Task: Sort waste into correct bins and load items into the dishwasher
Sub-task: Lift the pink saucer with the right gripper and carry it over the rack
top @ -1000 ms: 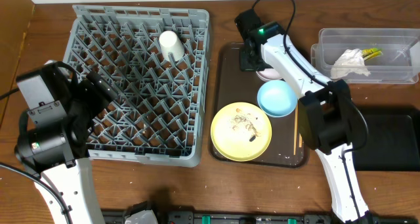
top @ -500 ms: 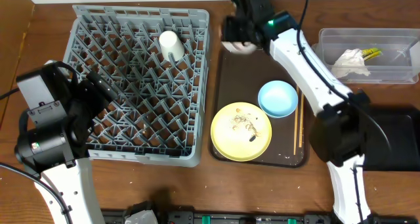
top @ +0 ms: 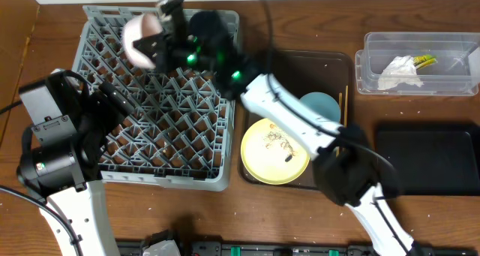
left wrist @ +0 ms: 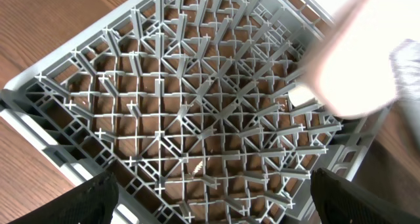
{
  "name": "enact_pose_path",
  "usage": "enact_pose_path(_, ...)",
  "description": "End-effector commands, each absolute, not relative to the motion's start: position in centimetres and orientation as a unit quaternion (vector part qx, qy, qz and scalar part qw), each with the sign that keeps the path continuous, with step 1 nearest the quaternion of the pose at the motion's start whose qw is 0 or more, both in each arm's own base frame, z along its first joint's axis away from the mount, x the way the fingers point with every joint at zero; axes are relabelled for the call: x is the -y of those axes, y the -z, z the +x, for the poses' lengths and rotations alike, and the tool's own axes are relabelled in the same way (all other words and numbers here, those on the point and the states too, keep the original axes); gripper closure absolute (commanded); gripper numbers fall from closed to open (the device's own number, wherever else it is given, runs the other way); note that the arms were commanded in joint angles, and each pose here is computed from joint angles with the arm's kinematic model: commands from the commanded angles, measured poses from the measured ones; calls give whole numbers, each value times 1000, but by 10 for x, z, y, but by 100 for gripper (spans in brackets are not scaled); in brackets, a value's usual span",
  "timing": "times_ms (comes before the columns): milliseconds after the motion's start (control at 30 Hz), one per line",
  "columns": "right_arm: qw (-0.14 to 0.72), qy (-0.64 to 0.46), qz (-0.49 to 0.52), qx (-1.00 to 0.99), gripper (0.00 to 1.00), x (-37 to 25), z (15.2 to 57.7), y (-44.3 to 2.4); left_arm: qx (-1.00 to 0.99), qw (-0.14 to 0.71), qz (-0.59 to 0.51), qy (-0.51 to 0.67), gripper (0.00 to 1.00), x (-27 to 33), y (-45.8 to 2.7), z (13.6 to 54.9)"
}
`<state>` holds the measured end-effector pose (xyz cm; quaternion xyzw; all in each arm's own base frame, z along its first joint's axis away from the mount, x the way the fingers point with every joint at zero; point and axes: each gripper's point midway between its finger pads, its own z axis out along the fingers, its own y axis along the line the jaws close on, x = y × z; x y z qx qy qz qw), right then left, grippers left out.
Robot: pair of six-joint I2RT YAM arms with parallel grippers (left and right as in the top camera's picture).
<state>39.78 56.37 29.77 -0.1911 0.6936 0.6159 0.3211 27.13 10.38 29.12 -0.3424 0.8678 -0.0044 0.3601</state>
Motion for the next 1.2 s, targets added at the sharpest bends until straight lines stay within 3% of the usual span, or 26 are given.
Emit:
enact_pose_path(0,277,-642,-135,-702,99,-581,402,-264,-864,362,-349,7,5,-105,-293,271)
enact_pose_path(233,243,-647,-104,-715,99,-591,408,-216,-864,362,-349,7,5,-105,-293,271)
enact_pose_path(667,214,-615,-68,-756,99,-565,437,-186,-864,362,-349,7,5,-105,-293,271)
enact_pose_path(1167,195,-631,-61,-748,99,-562,436,-196,-864,362,-349,7,5,-105,-293,271)
